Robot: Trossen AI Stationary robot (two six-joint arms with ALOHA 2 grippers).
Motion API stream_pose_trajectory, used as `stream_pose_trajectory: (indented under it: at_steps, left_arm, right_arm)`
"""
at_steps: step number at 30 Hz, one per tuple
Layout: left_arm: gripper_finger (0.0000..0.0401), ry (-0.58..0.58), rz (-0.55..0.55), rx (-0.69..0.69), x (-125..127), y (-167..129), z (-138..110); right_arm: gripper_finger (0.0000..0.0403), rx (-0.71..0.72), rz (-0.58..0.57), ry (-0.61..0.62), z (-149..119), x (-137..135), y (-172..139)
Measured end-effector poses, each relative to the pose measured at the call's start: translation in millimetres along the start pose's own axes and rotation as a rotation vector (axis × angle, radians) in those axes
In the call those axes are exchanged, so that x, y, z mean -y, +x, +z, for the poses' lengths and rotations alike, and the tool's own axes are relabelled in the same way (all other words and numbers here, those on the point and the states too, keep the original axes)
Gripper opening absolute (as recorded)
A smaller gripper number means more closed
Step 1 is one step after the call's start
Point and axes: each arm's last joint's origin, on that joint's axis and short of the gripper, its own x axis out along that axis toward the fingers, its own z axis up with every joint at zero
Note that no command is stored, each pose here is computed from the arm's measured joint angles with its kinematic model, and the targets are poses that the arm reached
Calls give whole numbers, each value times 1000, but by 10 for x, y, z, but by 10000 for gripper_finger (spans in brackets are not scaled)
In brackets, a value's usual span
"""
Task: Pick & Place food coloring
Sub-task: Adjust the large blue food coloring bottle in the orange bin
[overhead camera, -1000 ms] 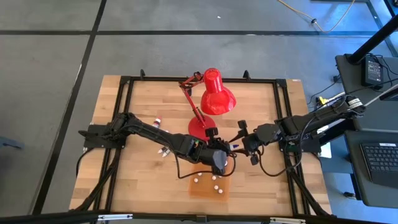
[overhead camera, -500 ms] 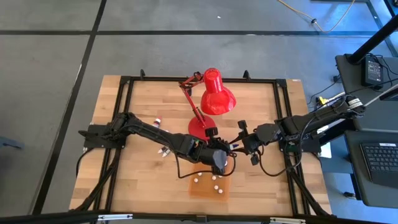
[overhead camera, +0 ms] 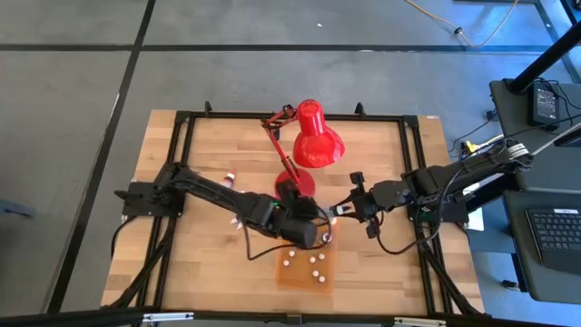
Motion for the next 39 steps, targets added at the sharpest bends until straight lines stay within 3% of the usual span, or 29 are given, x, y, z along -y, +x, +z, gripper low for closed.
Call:
stream_pose_trajectory:
  at_steps: [4, 9, 15, 20, 25, 28, 34, 39]
  left_arm:
    - [225, -28, 204, 72, -3, -266, -136]
    - [222, -66, 328, 142, 39, -410, -444]
    - [224, -207, 355, 138, -89, -362, -847]
    - [222, -305, 350, 138, -240, -313, -1175]
    - [223, -306, 192, 86, -298, -211, -1438]
    - [222, -244, 20, 67, -315, -110, -1522]
    - [223, -187, -340, 173, -331, 45, -1580]
    - [221, -193, -431, 262, -332, 111, -1600]
  right_arm:
    - [122, -49, 6, -33, 113, 15, 26]
    - [122, -175, 28, -129, 228, -1, 235]
    - [122, -323, 90, -334, 473, -37, 475]
    - [122, -412, 79, -527, 629, -29, 665]
    - [128, -502, 74, -636, 632, -61, 928]
    - [130, -541, 96, -652, 601, -102, 1101]
    - [124, -654, 152, -680, 553, -144, 1283]
    - [129, -717, 217, -761, 472, -181, 1382]
